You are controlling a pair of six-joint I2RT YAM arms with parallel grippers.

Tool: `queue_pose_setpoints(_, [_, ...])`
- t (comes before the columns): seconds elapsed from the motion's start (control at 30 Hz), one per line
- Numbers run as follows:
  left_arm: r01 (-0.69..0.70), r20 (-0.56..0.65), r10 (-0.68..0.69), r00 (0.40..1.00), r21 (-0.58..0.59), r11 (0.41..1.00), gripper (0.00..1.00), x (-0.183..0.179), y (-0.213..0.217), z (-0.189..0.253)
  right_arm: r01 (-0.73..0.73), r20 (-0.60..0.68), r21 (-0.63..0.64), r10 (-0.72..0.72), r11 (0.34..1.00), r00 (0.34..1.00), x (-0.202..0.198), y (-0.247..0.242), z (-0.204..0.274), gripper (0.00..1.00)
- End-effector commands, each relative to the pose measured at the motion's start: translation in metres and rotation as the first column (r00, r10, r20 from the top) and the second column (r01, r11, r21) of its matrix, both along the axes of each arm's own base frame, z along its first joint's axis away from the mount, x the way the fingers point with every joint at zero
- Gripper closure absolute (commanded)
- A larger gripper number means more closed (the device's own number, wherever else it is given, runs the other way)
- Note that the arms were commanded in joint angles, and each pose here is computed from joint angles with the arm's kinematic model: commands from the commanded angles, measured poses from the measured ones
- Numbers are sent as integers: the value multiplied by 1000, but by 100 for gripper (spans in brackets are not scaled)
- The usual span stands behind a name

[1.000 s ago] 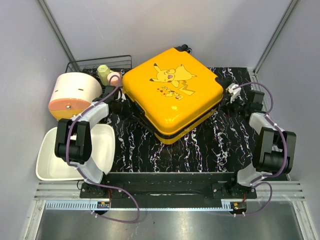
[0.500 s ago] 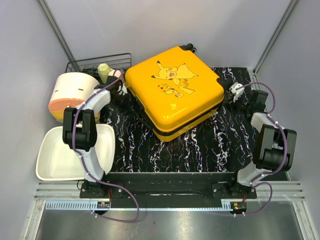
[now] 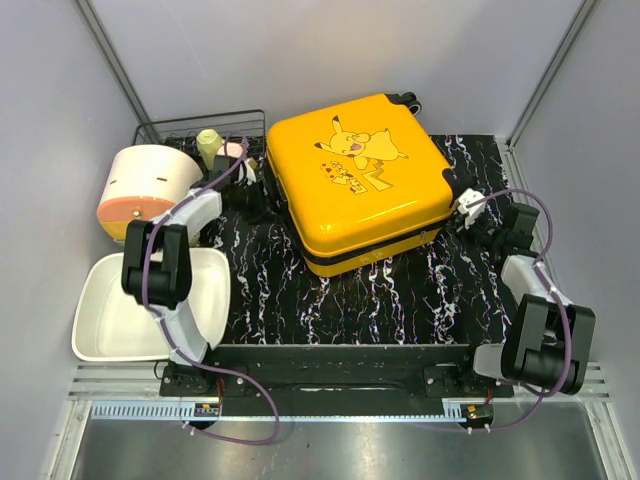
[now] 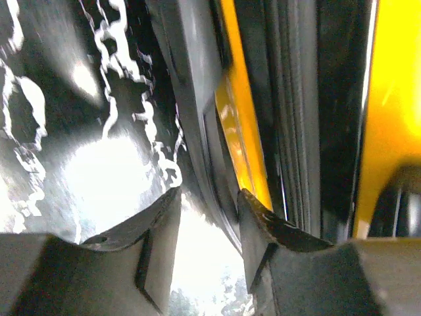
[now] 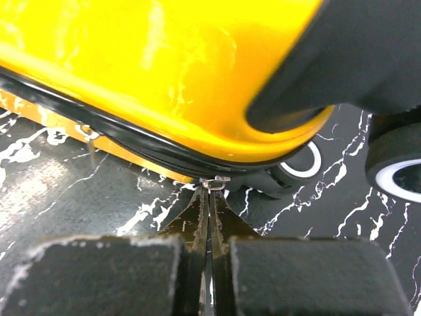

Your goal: Open, take out, and arrange the luggage

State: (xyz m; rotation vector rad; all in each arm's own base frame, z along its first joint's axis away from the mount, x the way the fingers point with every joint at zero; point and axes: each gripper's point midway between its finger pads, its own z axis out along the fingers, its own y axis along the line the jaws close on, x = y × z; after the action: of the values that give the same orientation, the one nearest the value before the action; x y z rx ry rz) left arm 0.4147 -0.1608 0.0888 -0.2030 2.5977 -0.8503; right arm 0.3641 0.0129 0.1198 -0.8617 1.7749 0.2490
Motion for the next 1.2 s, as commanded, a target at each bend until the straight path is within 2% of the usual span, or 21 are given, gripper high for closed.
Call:
queue_pose_setpoints(0.0, [-82,75,90,993,-105,991,54,-12,-15,25,-98,48,43,96,994,994,-19,28,21,100])
queue_pose_setpoints(0.17, [-61,83,65,994,-52,997,46,-21,-34,24,-83,34,56,81,995,996,-35,32,19,100])
queue_pose_setpoints(0.33, [-74,47,74,996,-9,997,46,-18,-41,6,-49,29,33,48,998,998,-39,27,13,100])
queue_pose_setpoints(0.57, [-85,68,85,994,-6,996,59,2,-47,-4,-23,34,16,22,1000,999,-42,24,12,100])
queue_pose_setpoints(0.67, [-70,49,68,996,39,997,73,2,-43,-15,43,34,4,-43,999,998,-37,13,11,100])
queue_pose_setpoints(0.7, [-67,45,65,997,56,996,86,0,-40,-17,65,39,-1,-65,998,997,-34,7,11,100])
queue_pose_setpoints(0.77, [-52,42,47,998,109,993,99,-2,-32,-20,81,61,-20,-80,997,995,-27,-2,10,100])
queue_pose_setpoints(0.93, [-33,19,31,999,173,984,100,-5,-8,-28,117,182,-45,-107,992,977,-1,-42,20,100])
queue_pose_setpoints(0.97, [-31,4,31,1000,185,982,100,-6,-4,-30,119,161,-37,-112,992,981,3,-48,12,100])
queue_pose_setpoints(1.17, [31,-3,-31,1000,193,981,100,9,0,-29,103,224,-5,-100,995,970,31,-99,20,100])
